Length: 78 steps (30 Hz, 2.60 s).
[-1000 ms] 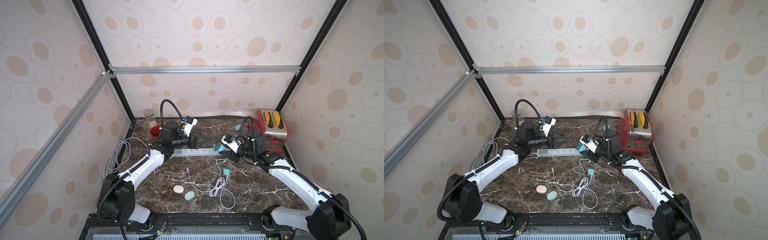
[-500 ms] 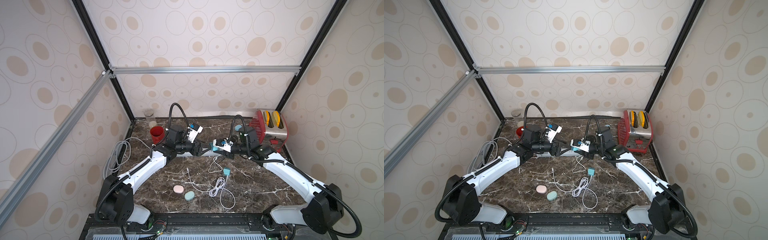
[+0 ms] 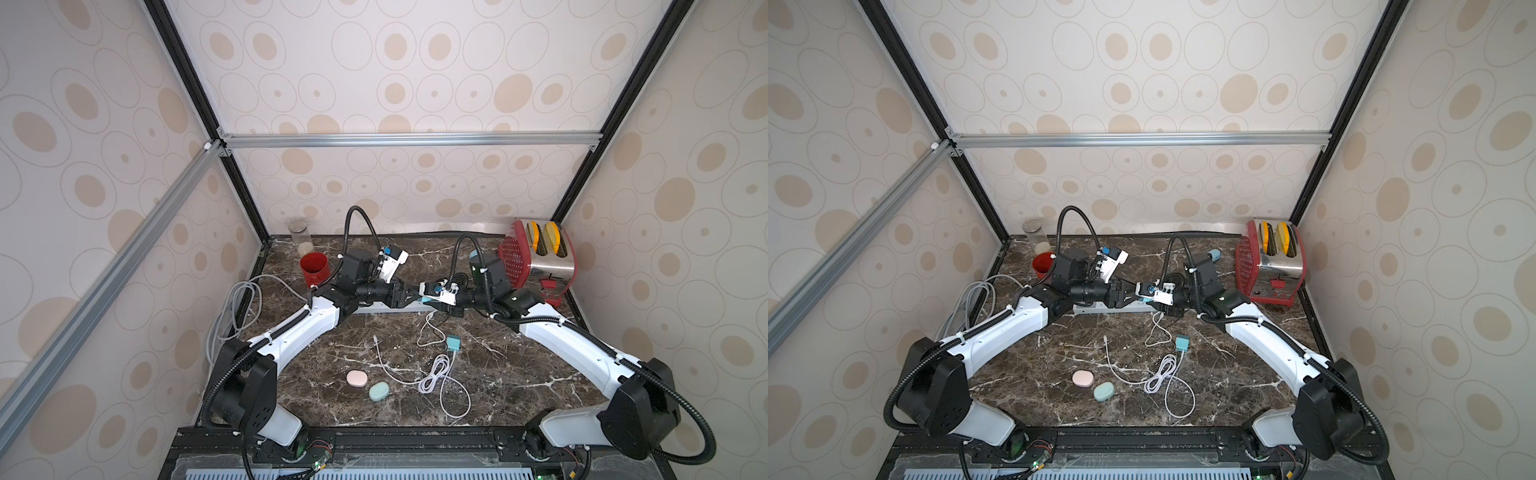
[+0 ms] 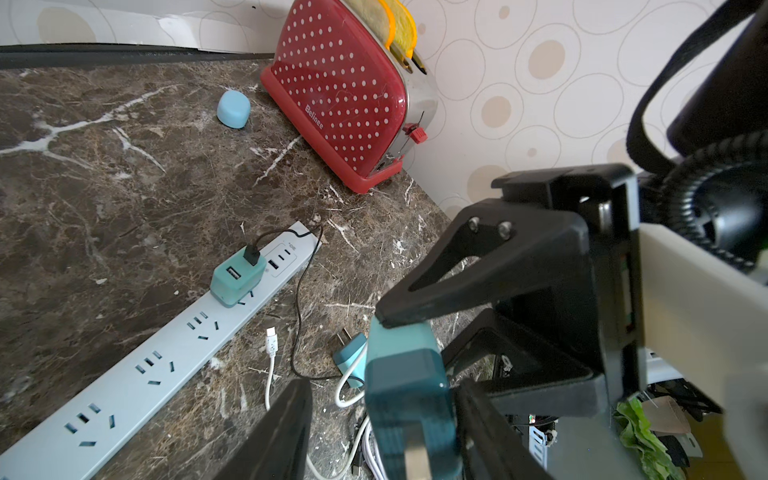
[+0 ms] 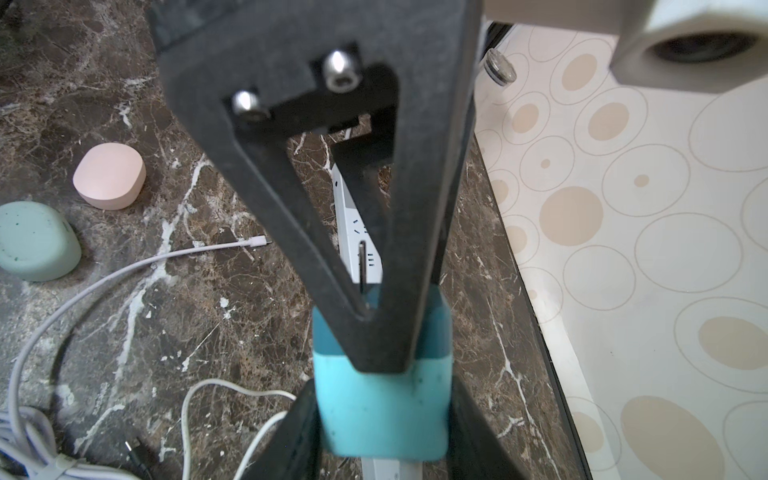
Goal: Charge the bluetooth headset
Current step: Pick up the plug from the center of the board.
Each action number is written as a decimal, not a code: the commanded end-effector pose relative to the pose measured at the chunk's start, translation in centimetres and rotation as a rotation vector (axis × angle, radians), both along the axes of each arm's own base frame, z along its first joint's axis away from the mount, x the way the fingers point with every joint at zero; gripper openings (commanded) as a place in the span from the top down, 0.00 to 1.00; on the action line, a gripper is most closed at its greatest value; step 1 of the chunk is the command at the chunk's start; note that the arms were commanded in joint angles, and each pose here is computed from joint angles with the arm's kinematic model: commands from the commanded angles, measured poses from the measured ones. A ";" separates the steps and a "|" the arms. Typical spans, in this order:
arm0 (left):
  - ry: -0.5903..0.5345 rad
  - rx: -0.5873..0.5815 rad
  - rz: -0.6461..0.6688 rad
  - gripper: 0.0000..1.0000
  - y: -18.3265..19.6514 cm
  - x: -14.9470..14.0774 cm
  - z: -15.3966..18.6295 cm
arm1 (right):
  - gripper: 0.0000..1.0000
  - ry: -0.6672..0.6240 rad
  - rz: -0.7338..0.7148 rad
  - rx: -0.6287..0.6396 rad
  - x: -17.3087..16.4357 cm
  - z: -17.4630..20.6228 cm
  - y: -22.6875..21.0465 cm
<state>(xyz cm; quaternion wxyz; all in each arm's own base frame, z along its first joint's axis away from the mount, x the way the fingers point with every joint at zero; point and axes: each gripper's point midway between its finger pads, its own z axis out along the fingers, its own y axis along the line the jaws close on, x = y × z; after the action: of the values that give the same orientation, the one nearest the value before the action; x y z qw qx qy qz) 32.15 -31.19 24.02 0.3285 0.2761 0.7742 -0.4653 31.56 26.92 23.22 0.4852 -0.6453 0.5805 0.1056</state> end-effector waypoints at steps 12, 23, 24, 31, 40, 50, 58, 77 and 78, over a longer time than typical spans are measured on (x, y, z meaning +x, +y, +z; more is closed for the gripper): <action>-0.014 -0.036 -0.026 0.63 -1.4 0.5 1.7 | 0.76 -0.089 0.002 0.004 0.8 1.5 1.4; -0.045 -0.055 0.161 0.93 -0.5 3.9 2.8 | 0.29 -0.056 -0.210 0.086 2.6 2.1 -0.4; -0.061 -0.069 0.188 0.94 -0.4 4.4 3.2 | 0.28 -0.025 -0.251 0.112 2.5 2.0 -0.8; -0.129 -0.204 0.301 0.99 0.2 6.1 4.9 | 0.28 0.317 -0.452 0.477 1.0 2.8 -1.5; -0.111 -0.341 0.340 1.00 0.6 6.0 5.4 | 0.41 0.739 -0.590 0.887 1.2 4.9 -0.7; -0.044 -0.441 0.368 1.00 1.1 5.5 5.7 | 0.43 0.950 -0.624 1.105 1.7 6.9 -0.5; -0.049 -0.433 0.378 1.00 1.4 5.4 5.1 | 0.44 0.925 -0.664 1.054 2.1 5.9 -0.9; -0.074 -0.191 0.540 1.00 6.4 5.1 1.3 | 0.44 0.812 -0.884 0.816 1.3 1.2 -6.4; -0.076 -0.188 0.545 1.00 6.6 5.0 1.2 | 0.44 0.814 -0.888 0.813 1.3 1.0 -6.4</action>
<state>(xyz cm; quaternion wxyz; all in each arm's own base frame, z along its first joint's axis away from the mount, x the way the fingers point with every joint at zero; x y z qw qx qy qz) 37.05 -25.86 25.21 0.4778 0.0449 0.7573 -0.4429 33.13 21.30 25.17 0.4336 -0.0229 0.8253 0.3611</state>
